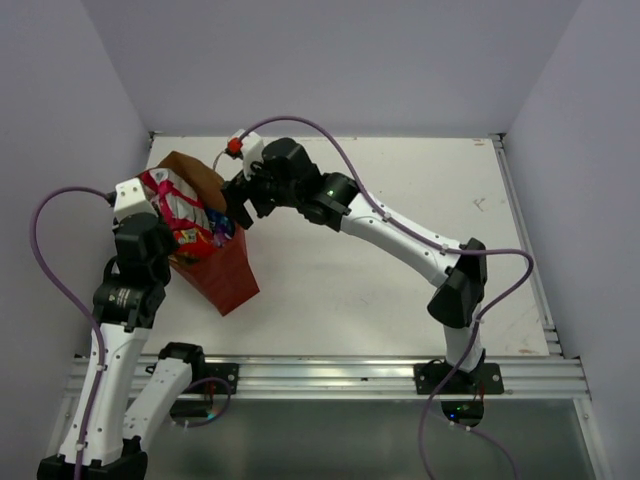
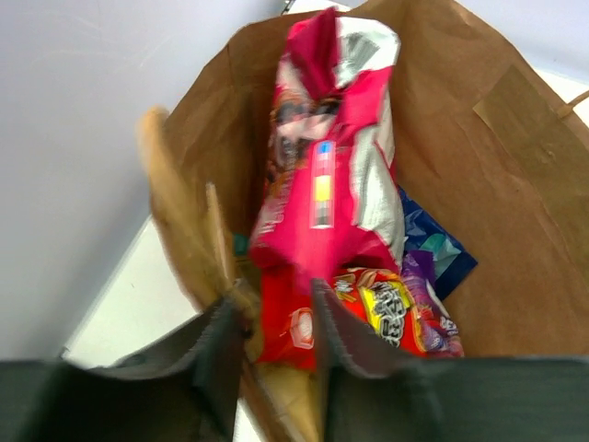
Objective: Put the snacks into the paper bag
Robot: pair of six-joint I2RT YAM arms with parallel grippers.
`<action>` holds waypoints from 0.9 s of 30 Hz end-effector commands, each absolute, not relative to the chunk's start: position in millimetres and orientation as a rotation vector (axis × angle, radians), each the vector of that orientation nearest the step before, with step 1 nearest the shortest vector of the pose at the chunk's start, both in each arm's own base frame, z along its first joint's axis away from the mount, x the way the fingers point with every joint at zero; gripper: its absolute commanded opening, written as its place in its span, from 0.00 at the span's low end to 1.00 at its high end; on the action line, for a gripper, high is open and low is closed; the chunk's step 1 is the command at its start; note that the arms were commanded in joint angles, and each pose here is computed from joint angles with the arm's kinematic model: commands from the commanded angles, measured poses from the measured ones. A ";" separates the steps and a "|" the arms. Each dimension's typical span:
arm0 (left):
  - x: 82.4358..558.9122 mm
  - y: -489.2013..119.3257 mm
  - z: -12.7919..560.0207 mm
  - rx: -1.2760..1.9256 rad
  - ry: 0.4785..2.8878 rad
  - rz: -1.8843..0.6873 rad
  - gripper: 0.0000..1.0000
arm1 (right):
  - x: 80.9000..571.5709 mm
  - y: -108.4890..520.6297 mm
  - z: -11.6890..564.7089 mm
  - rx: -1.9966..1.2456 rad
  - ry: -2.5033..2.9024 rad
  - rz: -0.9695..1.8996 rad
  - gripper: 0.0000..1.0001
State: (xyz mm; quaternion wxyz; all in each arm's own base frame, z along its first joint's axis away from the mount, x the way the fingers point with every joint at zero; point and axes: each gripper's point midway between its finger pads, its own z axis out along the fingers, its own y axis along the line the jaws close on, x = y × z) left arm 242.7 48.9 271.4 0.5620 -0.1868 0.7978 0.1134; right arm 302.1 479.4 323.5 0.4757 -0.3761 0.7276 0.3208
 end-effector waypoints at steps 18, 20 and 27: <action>210.8 62.7 301.7 -0.631 1.878 0.300 0.64 | 315.7 492.8 322.8 -0.944 1.743 0.774 0.85; 207.7 62.6 297.1 -0.649 1.905 0.305 0.65 | 316.0 496.7 321.4 -0.942 1.744 0.790 0.85; 205.4 55.7 279.5 -0.667 1.960 0.271 0.63 | 316.9 510.2 311.1 -0.965 1.742 0.824 0.85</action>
